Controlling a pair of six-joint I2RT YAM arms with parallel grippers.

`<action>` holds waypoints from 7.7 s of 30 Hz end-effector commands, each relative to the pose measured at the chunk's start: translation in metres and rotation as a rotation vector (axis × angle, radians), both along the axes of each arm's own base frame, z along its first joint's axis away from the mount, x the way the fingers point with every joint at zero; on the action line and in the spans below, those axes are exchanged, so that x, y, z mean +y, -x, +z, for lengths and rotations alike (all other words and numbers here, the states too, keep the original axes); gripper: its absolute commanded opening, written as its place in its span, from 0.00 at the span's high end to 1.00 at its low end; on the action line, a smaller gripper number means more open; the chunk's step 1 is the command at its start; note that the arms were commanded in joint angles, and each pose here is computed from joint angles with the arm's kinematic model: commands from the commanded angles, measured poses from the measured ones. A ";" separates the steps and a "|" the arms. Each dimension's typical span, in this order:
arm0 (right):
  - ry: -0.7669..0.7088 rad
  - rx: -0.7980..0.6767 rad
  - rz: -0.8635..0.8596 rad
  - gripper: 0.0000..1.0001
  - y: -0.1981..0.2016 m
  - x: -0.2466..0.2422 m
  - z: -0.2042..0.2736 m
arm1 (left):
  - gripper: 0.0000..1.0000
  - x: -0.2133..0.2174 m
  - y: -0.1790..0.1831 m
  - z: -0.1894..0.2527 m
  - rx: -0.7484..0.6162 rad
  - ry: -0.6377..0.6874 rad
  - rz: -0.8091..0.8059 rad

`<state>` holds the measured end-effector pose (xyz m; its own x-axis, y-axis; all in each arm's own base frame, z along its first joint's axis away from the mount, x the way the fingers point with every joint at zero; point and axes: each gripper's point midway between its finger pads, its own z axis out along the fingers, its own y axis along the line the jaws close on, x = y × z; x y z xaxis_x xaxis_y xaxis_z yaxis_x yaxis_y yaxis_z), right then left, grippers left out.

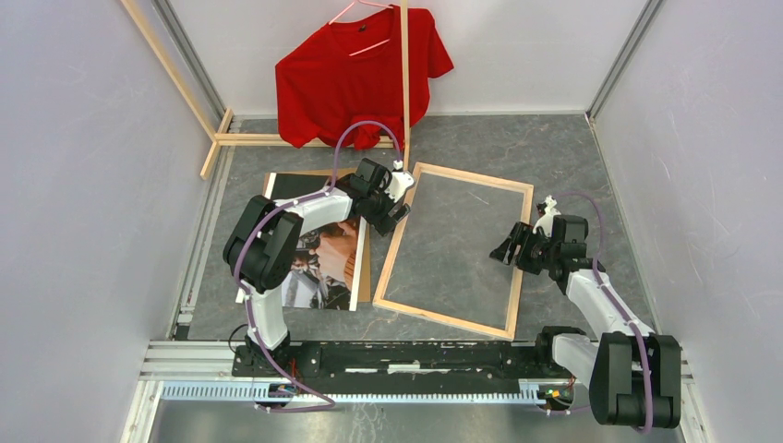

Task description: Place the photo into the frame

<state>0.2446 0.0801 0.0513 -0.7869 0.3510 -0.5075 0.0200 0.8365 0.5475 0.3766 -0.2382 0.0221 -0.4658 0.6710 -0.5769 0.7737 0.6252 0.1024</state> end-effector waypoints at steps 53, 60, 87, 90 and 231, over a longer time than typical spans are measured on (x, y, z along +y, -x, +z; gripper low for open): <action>-0.289 -0.679 0.224 0.95 0.003 0.051 0.104 | 0.07 -0.004 0.014 -0.008 0.127 0.026 -0.040; -0.283 -0.609 0.200 0.95 0.001 0.049 0.086 | 0.08 -0.003 0.014 -0.006 0.127 0.028 -0.038; -0.564 -0.774 0.168 1.00 0.019 0.059 0.163 | 0.15 0.005 0.012 0.001 0.194 0.136 0.000; -0.615 -0.755 0.151 1.00 0.020 0.059 0.166 | 0.15 0.008 0.012 0.006 0.200 0.163 0.005; -0.741 -0.349 -0.108 1.00 0.033 0.036 0.061 | 0.22 0.002 0.016 -0.019 0.192 0.105 0.009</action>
